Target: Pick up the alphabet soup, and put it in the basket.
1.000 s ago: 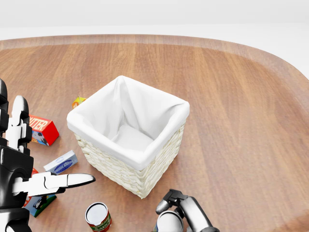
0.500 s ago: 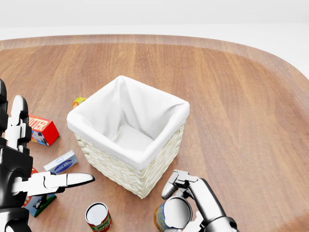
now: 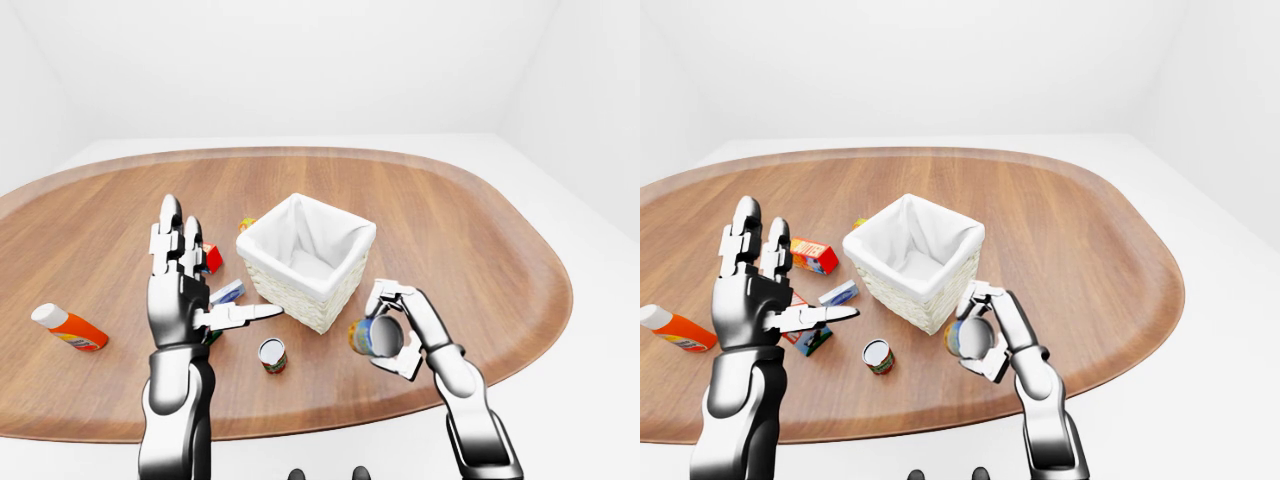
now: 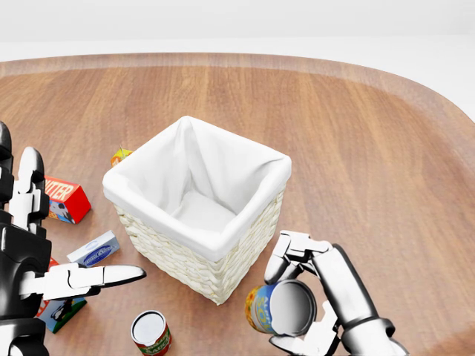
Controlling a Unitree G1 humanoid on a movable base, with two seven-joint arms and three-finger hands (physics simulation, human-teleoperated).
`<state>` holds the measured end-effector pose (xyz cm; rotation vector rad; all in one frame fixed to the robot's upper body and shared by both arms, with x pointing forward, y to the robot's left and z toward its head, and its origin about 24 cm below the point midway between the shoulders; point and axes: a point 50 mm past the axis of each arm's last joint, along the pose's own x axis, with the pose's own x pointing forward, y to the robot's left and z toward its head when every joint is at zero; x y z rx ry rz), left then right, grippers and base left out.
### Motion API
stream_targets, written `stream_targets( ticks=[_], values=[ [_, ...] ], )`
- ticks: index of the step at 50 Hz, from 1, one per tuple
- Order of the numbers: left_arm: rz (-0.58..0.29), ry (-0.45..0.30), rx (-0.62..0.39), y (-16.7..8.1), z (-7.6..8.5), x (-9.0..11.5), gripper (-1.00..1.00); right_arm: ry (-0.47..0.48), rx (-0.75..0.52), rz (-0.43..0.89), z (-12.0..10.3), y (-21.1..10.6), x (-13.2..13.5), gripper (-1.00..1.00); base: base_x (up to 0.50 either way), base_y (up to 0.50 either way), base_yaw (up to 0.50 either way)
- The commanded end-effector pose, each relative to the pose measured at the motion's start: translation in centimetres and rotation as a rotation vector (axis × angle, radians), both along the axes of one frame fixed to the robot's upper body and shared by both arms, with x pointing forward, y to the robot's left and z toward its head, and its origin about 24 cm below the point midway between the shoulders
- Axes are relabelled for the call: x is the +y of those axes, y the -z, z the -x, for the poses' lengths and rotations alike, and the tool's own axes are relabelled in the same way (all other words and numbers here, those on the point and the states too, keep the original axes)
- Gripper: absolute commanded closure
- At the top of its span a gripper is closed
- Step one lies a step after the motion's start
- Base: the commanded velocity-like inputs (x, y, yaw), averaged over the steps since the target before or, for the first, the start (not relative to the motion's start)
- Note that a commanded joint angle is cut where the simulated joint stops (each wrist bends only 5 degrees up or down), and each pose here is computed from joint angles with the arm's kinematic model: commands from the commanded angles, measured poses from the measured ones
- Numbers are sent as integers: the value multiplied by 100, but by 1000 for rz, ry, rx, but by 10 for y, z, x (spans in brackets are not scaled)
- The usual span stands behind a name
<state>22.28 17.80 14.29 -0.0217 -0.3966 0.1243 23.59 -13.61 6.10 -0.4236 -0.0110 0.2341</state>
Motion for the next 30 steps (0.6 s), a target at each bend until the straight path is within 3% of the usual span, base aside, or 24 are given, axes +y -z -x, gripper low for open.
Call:
stream_targets(
  ticks=[1, 12, 30],
  values=[
    [-1, 0, -4, -1, 1, 0, -100, 11, -120, -28, 4, -29, -5, 100, 0, 0, 0],
    [-3, 1, -1, 0, 0, -1, -100, 50, -268, -66, 3, -61, -10, 100, 0, 0, 0],
    [-4, 1, 8, 2, 0, -1, -100, 18, -478, -72, 2, -107, -4, 100, 0, 0, 0]
  ],
)
